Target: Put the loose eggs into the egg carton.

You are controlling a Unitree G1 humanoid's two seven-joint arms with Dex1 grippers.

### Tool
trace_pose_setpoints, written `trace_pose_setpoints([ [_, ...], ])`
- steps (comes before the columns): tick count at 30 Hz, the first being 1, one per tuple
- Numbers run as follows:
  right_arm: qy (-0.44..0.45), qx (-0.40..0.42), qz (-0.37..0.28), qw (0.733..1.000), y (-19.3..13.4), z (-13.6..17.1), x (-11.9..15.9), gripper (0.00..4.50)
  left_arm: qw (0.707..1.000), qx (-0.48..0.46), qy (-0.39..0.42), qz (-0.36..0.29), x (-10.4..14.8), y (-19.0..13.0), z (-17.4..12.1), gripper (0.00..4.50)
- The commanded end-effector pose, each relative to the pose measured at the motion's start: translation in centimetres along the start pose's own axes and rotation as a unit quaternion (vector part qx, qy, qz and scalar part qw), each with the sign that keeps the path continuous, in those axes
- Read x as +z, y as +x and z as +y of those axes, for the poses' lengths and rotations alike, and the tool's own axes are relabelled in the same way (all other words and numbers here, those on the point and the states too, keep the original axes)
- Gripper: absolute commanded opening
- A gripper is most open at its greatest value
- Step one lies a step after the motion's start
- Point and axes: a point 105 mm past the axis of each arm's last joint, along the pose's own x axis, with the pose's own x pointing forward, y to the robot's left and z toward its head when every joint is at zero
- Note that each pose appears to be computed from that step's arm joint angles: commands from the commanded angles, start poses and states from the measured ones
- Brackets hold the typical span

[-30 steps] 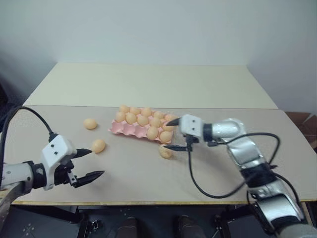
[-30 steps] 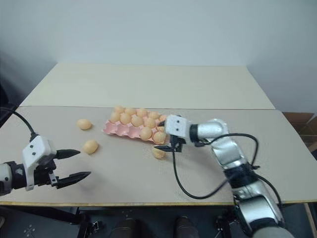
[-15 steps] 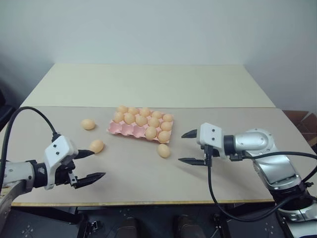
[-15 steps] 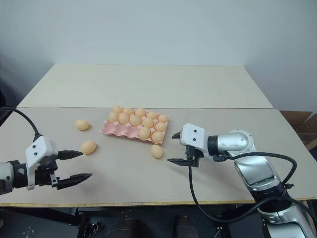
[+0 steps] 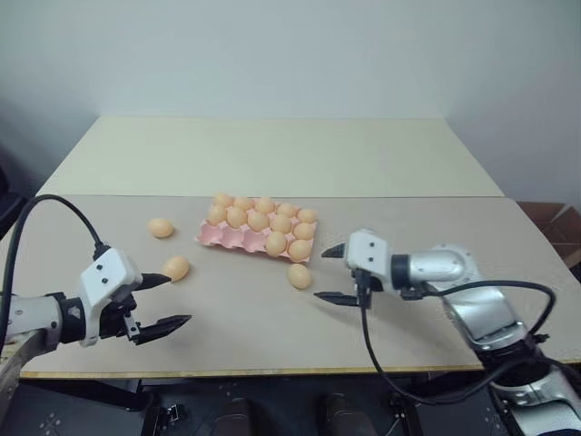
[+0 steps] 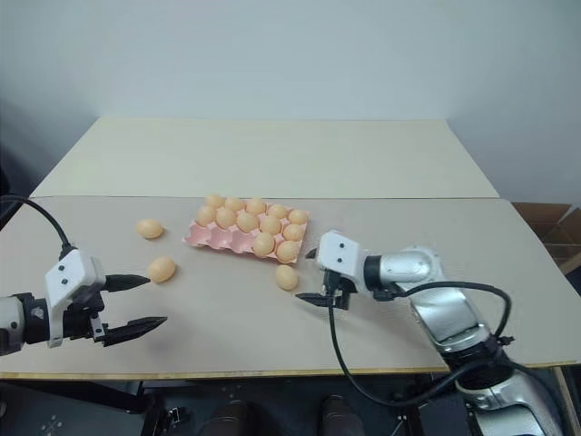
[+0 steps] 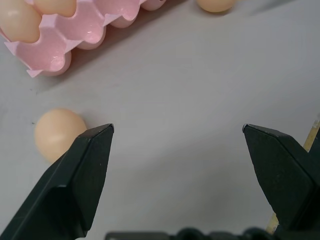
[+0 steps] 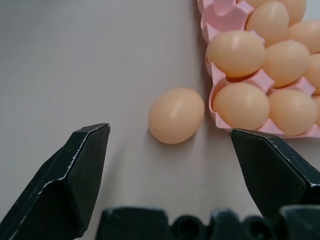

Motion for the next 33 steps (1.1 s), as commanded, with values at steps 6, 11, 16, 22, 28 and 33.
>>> trace_pose_setpoints([
  [6, 0.009, -0.009, 0.0, 1.0, 2.3, -0.2, -0.2, 4.47, 1.0, 0.005, 0.021, 0.003, 0.7, -0.2, 0.2, 4.5],
  [11, 0.013, -0.005, -0.006, 1.0, 3.6, -0.1, 0.1, 4.47, 1.0, 0.001, 0.02, -0.007, 1.1, 0.0, -0.1, 4.5],
  [16, 0.02, -0.001, -0.005, 1.0, 4.2, -0.1, -0.1, 4.47, 1.0, 0.003, 0.018, -0.001, 0.9, 0.1, -0.2, 4.5],
  [22, 0.026, -0.008, -0.004, 1.0, 4.4, -0.2, -0.3, 2.92, 1.0, 0.006, 0.015, 0.004, 0.6, 0.1, -0.3, 4.5],
  [28, 0.019, -0.013, -0.001, 1.0, 4.3, -0.3, -0.2, 1.92, 1.0, 0.007, 0.017, 0.004, 0.7, 0.2, -0.2, 4.5],
  [33, 0.008, -0.018, -0.001, 1.0, 3.9, -0.2, -0.1, 1.92, 1.0, 0.006, 0.021, 0.005, 0.8, 0.3, -0.1, 4.5],
])
